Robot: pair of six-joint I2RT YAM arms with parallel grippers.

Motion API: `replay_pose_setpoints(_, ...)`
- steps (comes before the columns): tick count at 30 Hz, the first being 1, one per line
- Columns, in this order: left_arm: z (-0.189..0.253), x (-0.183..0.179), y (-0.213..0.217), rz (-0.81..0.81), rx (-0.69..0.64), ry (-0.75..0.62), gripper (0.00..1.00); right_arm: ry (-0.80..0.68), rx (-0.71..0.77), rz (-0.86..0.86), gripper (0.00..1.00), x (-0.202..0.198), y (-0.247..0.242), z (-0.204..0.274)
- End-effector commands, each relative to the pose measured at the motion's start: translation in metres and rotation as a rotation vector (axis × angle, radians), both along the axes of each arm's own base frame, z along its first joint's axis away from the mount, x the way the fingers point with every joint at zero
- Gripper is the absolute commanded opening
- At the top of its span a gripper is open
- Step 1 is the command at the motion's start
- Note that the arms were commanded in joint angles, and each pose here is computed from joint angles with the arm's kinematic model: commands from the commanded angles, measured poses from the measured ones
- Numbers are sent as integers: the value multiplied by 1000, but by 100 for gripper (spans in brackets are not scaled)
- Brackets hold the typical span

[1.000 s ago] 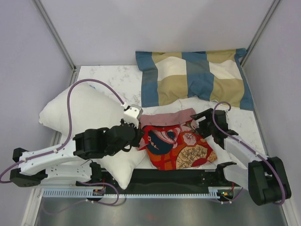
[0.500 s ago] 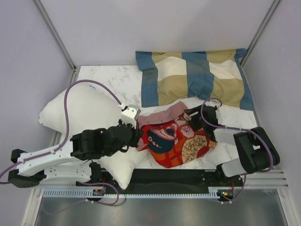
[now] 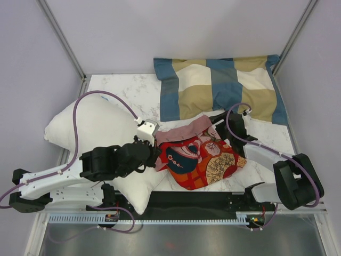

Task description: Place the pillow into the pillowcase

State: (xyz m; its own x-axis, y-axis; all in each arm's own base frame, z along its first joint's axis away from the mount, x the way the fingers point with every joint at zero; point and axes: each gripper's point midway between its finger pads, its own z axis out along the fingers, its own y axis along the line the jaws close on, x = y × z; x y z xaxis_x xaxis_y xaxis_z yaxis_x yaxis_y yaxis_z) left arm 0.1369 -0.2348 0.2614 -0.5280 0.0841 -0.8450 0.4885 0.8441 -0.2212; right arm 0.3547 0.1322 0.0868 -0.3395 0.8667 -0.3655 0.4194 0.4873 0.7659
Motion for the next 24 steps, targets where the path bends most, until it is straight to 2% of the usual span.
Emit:
replay_pose_setpoints(1, 12, 2, 2, 22, -39, -11, 2, -50, -67, -3, 77, 12, -4, 20)
replay_pose_setpoints(20, 21, 0, 6, 13, -46, -11, 2, 33, -22, 107, 77, 32, 53, -29)
replay_pose_setpoints(22, 22, 0, 6, 11, -44, -11, 2, 25, -14, 112, 74, 37, 58, -28)
replay_pose_setpoints(23, 22, 0, 6, 11, -43, -11, 2, 15, -10, 112, 63, 40, 59, -28)
replay_pose_setpoints(24, 22, -1, 6, 9, -43, -11, 2, 4, -5, 114, 58, 43, 61, -26)
